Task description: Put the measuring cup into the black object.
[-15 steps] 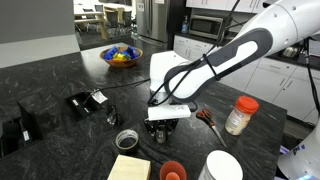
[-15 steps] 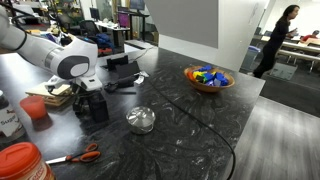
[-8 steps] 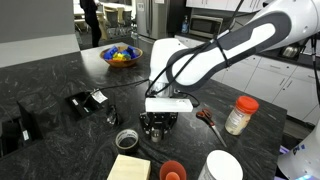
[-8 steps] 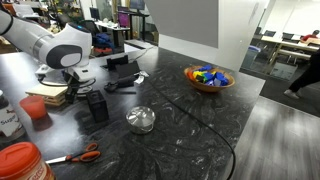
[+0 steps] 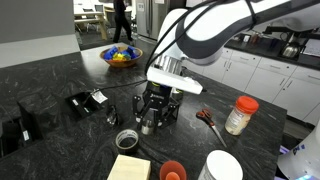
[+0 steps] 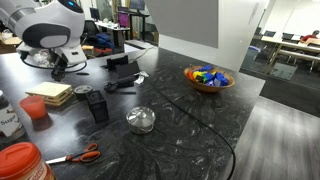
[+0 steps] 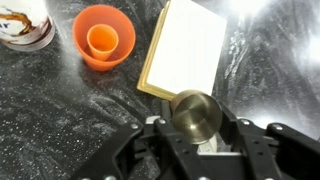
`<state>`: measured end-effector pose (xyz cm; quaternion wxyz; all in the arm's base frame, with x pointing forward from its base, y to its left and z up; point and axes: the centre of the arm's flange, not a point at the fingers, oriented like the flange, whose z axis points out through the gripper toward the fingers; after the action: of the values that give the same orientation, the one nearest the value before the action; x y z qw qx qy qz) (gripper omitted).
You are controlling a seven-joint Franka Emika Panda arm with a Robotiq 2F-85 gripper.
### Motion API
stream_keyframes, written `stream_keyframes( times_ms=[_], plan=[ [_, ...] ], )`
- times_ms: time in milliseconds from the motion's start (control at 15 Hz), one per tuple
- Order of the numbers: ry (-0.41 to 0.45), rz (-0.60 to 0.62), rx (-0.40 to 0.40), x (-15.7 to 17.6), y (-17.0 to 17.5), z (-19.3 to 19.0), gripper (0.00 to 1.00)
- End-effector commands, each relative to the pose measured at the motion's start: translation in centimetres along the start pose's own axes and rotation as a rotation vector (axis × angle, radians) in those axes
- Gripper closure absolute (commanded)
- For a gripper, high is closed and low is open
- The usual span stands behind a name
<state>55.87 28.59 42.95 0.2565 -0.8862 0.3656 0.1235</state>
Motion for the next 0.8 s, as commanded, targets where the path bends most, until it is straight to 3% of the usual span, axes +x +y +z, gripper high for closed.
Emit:
stream_keyframes(
  times_ms=[0, 333, 533, 600, 733],
  plan=[
    [-0.051, 0.015, 0.125, -1.1, 0.5, -2.5, 0.78],
    [-0.080, 0.196, 0.239, 0.2, 1.3, -4.2, 0.78],
    [-0.062, 0.262, 0.268, 1.2, 2.1, -4.5, 0.78],
    [-0.070, 0.223, 0.231, 1.9, 1.2, -4.0, 0.53],
    [-0.066, 0.239, 0.235, 2.1, 1.4, -4.0, 0.53]
  ],
)
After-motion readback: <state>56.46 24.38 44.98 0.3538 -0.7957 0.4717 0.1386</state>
